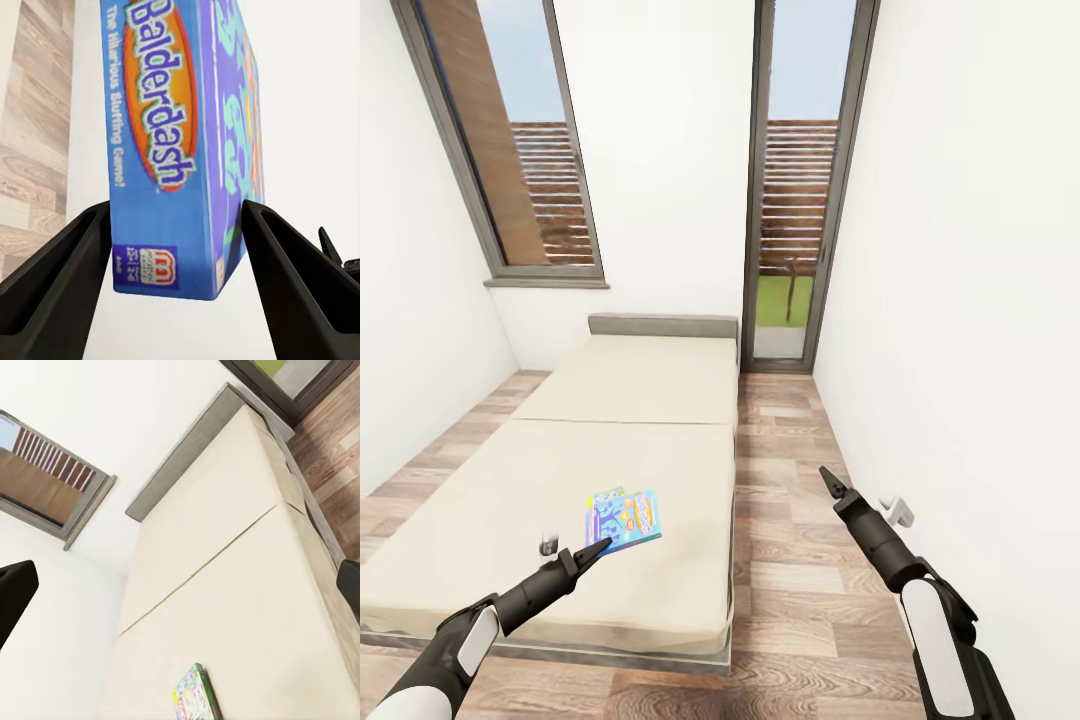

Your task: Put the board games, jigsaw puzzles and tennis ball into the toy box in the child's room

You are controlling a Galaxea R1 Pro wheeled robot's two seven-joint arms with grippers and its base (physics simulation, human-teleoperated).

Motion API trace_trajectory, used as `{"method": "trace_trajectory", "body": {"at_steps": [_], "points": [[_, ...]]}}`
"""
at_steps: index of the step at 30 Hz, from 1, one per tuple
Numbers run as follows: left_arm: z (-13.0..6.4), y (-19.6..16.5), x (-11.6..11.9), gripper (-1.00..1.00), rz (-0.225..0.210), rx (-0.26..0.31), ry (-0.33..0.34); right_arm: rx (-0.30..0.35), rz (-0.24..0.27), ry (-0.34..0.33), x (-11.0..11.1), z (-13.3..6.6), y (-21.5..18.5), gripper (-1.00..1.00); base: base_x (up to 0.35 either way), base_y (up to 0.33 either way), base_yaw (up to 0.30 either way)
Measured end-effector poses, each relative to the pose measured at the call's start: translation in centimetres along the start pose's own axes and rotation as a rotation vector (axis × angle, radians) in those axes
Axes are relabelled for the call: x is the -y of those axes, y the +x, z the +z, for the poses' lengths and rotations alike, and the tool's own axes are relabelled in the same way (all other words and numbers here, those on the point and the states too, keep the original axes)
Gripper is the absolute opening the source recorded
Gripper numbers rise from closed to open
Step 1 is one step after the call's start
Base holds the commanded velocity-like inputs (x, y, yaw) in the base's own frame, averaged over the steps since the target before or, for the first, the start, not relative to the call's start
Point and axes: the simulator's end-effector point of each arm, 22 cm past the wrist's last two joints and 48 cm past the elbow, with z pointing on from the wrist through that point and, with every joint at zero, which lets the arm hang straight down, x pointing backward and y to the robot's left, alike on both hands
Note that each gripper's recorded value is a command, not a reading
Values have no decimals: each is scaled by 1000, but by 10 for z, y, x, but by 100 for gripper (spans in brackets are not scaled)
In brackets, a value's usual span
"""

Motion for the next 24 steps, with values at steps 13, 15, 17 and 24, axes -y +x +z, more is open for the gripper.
{"method": "trace_trajectory", "body": {"at_steps": [13,15,17,24], "points": [[-5,0,11,-100,1,-1,0,-1,0,0,-9,-6,-5,100,0,0,0],[-6,0,12,-100,1,-1,0,-1,0,0,-10,-7,-6,100,0,0,30],[-6,0,13,-100,1,-1,0,-1,0,0,-11,-8,-6,100,0,0,53],[-9,0,18,-100,0,-1,-1,-1,0,0,-15,-11,-8,100,0,0,76]]}}
